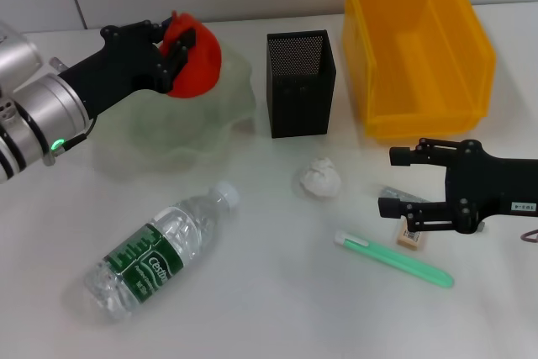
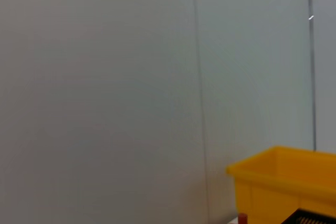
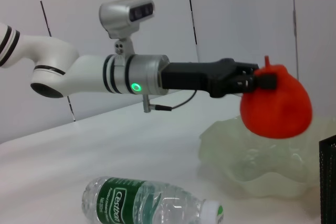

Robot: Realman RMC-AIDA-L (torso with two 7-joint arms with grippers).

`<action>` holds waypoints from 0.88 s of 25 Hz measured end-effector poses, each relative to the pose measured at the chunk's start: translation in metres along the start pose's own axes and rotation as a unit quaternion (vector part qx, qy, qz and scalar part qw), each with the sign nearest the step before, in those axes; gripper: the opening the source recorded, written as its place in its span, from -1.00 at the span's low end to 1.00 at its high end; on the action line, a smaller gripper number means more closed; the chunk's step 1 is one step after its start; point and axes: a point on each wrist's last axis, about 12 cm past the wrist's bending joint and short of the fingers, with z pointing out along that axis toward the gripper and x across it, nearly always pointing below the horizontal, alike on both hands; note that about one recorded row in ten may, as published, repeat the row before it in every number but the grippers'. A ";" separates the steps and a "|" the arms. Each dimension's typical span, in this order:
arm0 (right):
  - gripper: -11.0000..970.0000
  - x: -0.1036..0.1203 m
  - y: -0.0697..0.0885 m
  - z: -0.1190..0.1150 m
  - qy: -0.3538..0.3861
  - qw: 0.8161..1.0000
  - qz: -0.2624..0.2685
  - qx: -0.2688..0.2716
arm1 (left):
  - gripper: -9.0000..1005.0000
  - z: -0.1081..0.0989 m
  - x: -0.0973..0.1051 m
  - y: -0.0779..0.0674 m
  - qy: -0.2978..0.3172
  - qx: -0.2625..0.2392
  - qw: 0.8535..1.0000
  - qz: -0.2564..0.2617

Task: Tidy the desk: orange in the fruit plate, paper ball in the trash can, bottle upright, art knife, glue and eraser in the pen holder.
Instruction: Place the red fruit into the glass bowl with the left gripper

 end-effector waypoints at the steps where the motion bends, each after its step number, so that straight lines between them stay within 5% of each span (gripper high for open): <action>1: 0.66 0.000 0.000 0.000 -0.001 1.000 0.001 0.000 | -0.50 0.003 0.001 0.001 0.008 -0.005 1.000 0.000; 19: 0.66 0.001 0.000 0.000 -0.003 1.000 0.004 0.000 | -0.29 0.001 0.018 0.005 0.059 -0.053 0.997 0.010; 22: 0.66 0.001 0.000 -0.001 -0.003 1.000 0.005 0.000 | -0.09 0.001 0.019 0.008 0.061 -0.066 0.996 0.003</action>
